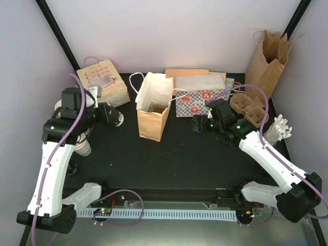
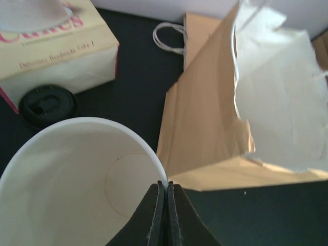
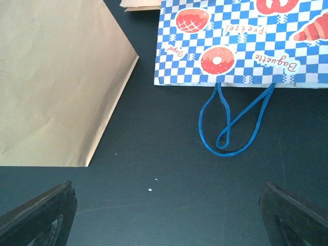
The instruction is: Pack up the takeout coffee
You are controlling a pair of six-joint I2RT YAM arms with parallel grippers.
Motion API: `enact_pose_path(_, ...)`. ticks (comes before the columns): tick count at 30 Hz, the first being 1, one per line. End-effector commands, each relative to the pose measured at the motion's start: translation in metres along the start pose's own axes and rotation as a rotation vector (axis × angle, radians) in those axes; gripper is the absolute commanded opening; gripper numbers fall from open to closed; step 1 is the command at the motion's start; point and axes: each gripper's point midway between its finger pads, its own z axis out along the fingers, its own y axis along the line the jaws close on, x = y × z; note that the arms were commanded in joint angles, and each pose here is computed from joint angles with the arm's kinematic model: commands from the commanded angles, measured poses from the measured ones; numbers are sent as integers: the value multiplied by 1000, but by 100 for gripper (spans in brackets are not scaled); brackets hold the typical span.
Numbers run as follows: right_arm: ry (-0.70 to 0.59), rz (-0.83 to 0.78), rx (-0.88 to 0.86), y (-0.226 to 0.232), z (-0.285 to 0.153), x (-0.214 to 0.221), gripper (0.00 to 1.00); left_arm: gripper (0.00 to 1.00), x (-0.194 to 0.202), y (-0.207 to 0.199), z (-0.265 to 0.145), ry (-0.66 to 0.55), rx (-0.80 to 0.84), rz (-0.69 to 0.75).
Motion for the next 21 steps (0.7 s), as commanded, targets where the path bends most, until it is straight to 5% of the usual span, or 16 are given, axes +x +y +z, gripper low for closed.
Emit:
enact_pose_path(1, -16, 28, 31, -9, -1, 2, 100, 2, 24, -4, 0, 33, -34, 3)
enact_pose_path(9, -4, 57, 45, -18, 16, 19, 100, 1, 89, -13, 15, 155, -7, 25)
enact_pose_path(21, 3, 74, -20, -13, 43, 36, 99, 2, 149, -54, 32, 175, 69, 156)
